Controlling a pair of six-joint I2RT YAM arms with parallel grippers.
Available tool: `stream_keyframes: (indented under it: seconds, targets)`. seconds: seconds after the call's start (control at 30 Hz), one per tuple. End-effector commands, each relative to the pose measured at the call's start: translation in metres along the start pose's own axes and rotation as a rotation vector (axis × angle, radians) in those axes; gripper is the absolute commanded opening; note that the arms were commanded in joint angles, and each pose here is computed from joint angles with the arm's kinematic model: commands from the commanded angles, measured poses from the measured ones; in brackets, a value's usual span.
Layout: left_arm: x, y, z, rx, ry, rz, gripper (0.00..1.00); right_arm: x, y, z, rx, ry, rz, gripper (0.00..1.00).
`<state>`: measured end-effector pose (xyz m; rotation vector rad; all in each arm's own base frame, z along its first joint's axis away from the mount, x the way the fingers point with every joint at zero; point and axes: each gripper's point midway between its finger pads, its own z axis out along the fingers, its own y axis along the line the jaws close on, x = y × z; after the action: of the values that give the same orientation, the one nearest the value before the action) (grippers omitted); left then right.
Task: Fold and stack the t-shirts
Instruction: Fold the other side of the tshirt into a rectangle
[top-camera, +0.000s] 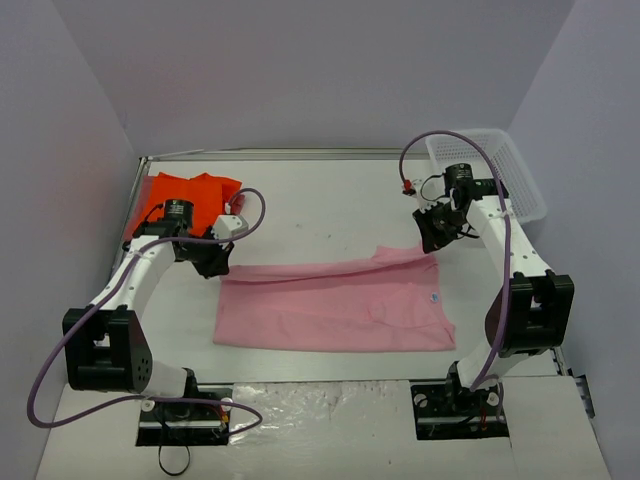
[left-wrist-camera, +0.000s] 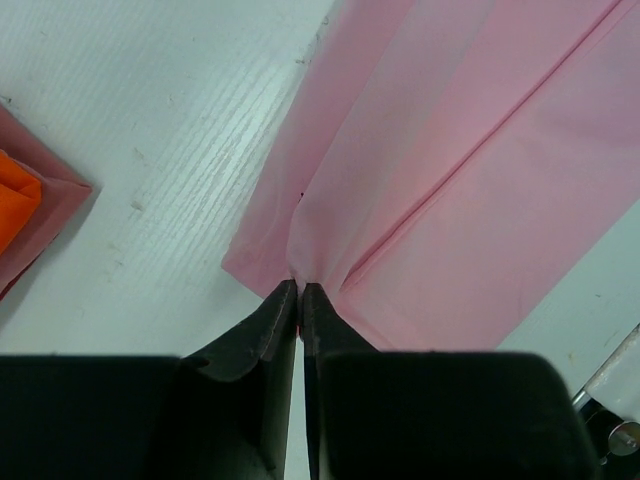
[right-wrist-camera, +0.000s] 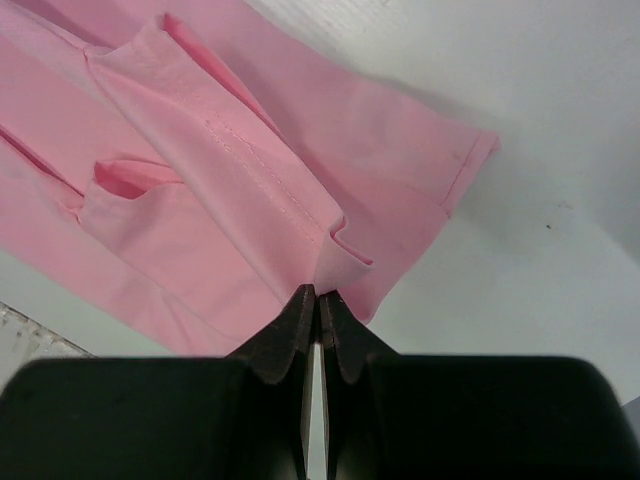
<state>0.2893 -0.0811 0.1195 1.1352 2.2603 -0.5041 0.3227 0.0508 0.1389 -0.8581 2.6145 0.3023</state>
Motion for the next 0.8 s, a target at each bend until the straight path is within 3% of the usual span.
stream_keyframes:
  seconds: [0.0,0.3,0.6,0.63,0.67,0.77]
  targets:
    - [-0.003,0.000,-0.006,-0.014,-0.022,0.049,0.06,0.015,0.005,-0.009,0.014,0.023,-0.006,0.00]
    - [0.007,-0.004,0.001,0.001,-0.016,0.071,0.17,0.039,0.011,-0.002,0.006,0.077,-0.001,0.00]
    - [0.017,-0.007,0.013,0.025,-0.005,0.058,0.17,0.062,0.019,0.014,-0.041,0.147,0.011,0.00]
    - [0.018,-0.006,0.014,0.026,-0.004,0.055,0.17,0.066,0.020,0.016,-0.049,0.163,0.013,0.04]
    - [0.020,-0.006,0.015,0.028,-0.001,0.051,0.17,0.068,0.021,0.018,-0.058,0.171,0.012,0.18]
    - [0.022,-0.006,0.018,0.033,0.004,0.042,0.17,0.082,0.030,0.022,-0.110,0.225,-0.002,0.23]
